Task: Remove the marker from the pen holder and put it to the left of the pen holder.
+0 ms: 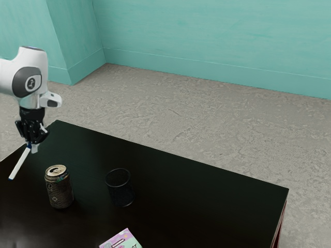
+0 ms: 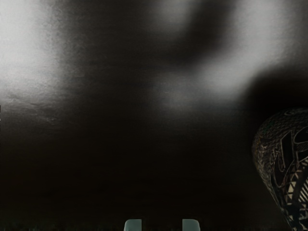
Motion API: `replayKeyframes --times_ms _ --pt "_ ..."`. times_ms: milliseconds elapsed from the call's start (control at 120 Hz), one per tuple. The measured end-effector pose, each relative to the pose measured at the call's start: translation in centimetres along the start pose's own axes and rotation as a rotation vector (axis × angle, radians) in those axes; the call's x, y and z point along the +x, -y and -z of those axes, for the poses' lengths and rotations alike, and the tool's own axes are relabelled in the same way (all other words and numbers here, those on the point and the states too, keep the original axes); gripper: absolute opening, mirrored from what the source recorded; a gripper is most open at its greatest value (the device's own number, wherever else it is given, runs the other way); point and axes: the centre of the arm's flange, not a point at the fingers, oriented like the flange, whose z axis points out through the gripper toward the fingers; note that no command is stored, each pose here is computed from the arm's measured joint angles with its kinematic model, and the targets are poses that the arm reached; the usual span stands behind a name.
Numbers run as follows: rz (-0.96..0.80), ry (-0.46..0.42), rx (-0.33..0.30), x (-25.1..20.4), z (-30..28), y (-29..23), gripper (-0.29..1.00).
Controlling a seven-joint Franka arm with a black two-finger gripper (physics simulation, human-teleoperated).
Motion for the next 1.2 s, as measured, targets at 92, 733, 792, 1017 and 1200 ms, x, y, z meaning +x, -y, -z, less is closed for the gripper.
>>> replayKeyframes --times_ms 92,733,792,1017,1200 --pt "-0.040 0.053 0.017 0.6 -1.9 0.5 -0.06" --pt "-0.297 0.034 0.040 2.8 -7.2 -1.1 0.32" --pt "-0.305 0.023 0.040 2.7 -6.9 -1.0 0.41" --pt "-0.280 -0.126 0.073 -1.5 1.0 1.0 0.60" --pt "-0.325 -0.407 0.095 -2.3 16.6 -5.6 0.66"
